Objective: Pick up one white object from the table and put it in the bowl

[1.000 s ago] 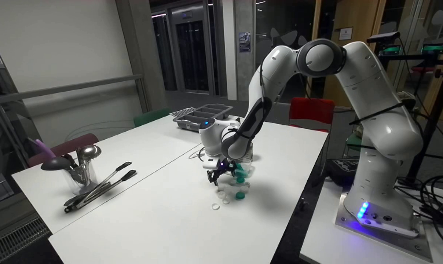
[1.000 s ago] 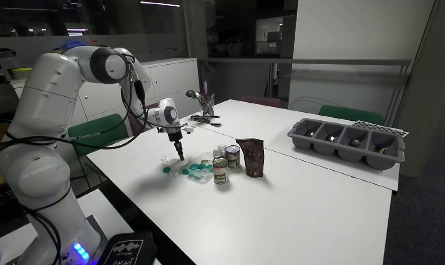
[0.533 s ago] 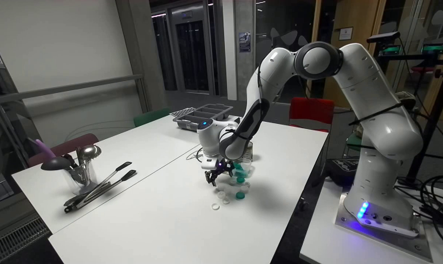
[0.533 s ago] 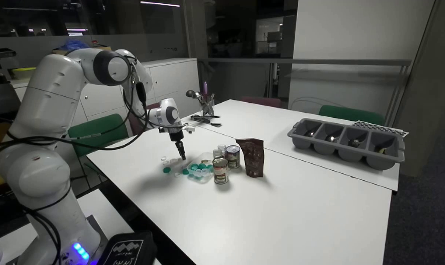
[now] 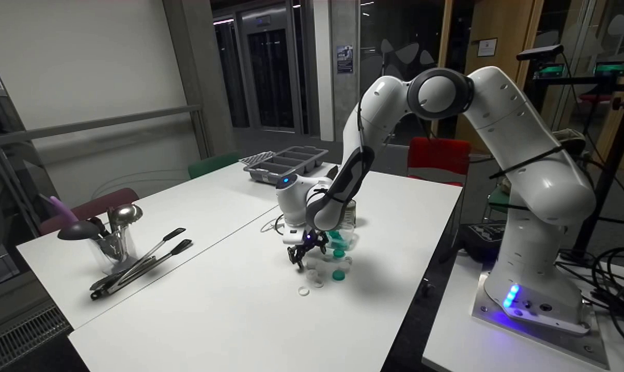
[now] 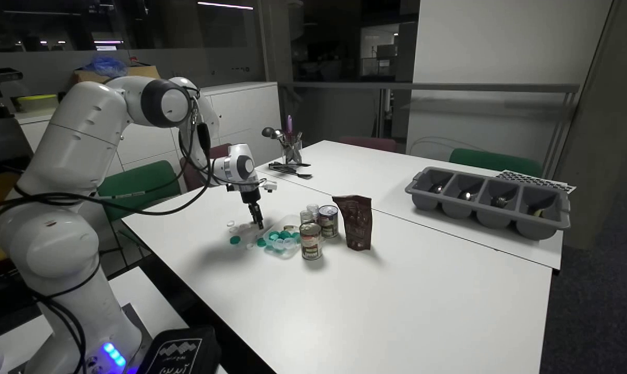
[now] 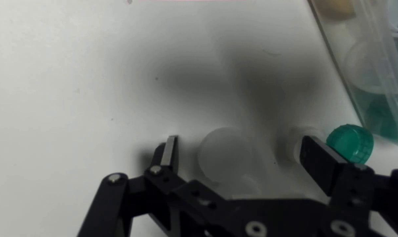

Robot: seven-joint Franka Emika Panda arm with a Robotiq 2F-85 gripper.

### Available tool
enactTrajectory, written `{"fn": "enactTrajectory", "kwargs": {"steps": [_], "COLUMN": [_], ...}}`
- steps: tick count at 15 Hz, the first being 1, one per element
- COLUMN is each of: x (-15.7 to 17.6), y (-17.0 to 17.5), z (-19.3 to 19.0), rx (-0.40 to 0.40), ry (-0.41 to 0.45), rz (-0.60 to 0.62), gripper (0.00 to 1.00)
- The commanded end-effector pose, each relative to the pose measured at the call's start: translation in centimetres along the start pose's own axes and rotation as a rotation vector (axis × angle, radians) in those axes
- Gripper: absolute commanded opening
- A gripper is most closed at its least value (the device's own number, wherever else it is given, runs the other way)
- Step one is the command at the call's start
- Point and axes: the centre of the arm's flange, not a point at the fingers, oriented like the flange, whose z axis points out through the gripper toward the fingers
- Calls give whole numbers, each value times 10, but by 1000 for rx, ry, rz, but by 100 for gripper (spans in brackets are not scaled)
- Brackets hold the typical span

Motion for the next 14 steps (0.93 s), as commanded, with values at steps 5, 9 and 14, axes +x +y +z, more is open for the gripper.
{"fn": "enactTrajectory", "kwargs": {"steps": [5, 9, 14], "x": [-6, -6, -1], "y": [-2, -3, -6], "z": [-2, -4, -8], "rx": [-65, -72, -73], "ry": [-15, -19, -25], "rz": [-21, -23, -12], "gripper": [42, 16, 0]}}
